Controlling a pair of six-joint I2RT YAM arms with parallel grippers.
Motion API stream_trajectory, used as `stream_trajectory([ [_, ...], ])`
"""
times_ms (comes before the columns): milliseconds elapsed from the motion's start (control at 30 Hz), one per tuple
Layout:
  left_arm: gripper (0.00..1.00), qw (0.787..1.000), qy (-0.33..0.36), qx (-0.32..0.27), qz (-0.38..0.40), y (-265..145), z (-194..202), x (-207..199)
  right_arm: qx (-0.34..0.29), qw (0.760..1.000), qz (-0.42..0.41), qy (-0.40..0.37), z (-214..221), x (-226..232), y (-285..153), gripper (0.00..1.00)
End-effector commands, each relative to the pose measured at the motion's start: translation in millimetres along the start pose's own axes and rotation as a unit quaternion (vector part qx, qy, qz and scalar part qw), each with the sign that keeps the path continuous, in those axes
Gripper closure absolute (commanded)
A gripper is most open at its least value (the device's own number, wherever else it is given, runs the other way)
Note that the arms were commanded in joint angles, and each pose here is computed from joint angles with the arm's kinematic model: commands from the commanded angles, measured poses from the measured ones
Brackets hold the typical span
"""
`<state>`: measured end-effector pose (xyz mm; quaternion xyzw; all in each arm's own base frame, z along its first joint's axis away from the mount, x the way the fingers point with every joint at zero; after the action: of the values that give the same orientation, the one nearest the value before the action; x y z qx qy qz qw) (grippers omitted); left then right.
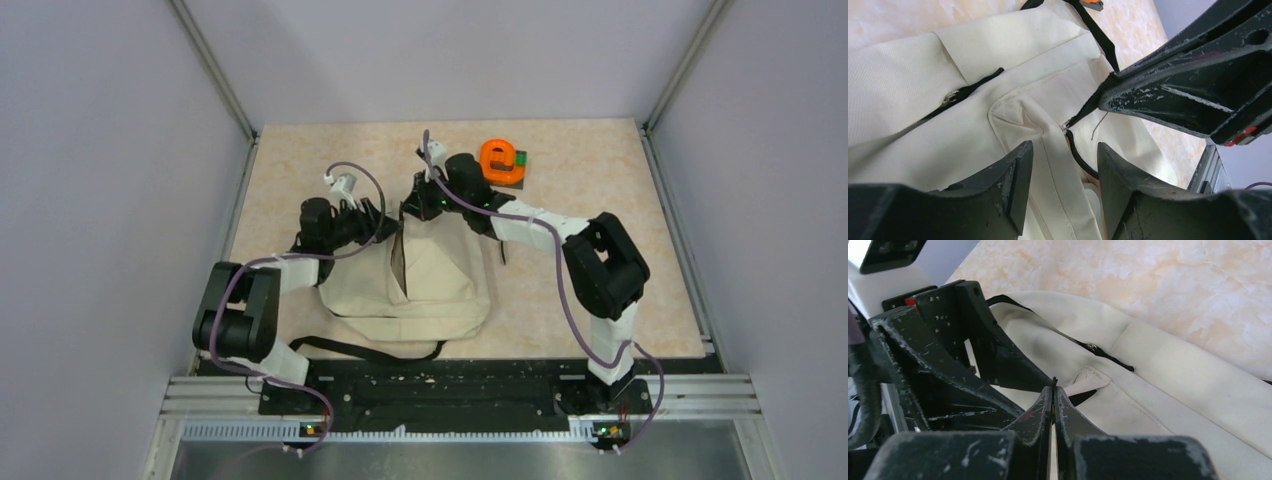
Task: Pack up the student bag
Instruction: Zip the student bag at the center of the board.
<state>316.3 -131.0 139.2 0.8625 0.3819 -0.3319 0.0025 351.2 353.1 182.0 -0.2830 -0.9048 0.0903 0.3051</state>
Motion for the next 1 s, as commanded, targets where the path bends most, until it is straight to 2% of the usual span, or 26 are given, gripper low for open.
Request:
stream_trajectory([
  [0, 0.46, 0.996, 0.048, -0.053, 0.053, 13, -29, -13, -0.045, 0.998, -0.036, -0.011, -29, 14, -10, 1.00],
  [133, 0.46, 0.996, 0.056, -0.047, 0.058, 21, -26, -11, -0.042, 0.998, -0.042, -0.006, -29, 14, -10, 1.00],
  [233, 0.50, 0.996, 0.057, -0.046, 0.054, 26, -24, -9, -0.040, 0.998, -0.043, -0.004, -30, 13, -10, 1.00],
  [400, 0.68, 0.994, 0.079, -0.045, 0.052, 33, -23, -14, -0.036, 0.999, -0.040, -0.003, -30, 11, -10, 1.00],
  [567, 0.99, 0.994, 0.094, -0.037, 0.044, 34, -16, -16, -0.036, 0.999, -0.036, -0.001, -30, 8, -10, 1.00],
  [733, 1.00, 0.993, 0.102, -0.029, 0.045, 33, -9, -16, -0.034, 0.998, -0.042, 0.009, -31, 5, -10, 1.00],
  [767, 1.00, 0.993, 0.103, -0.027, 0.045, 33, -8, -16, -0.034, 0.998, -0.043, 0.010, -31, 5, -10, 0.96],
  [867, 1.00, 0.993, 0.107, -0.024, 0.048, 33, -6, -18, -0.034, 0.998, -0.044, 0.011, -32, 3, -11, 0.74],
  [967, 1.00, 0.992, 0.112, -0.024, 0.048, 33, -6, -20, -0.029, 0.998, -0.048, 0.008, -32, 2, -10, 0.64],
])
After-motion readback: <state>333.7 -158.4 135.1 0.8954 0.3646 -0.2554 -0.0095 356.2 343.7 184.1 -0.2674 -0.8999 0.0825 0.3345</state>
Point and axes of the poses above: each gripper's point midway between its finger pads, its own y axis out along the fingers, its own x axis along the line the jaws close on, z = x × y, the point moved 7 cm from there along -y, back along the fingers, and after that the axes turned 7 degrees about y, right-handed, at the moved point
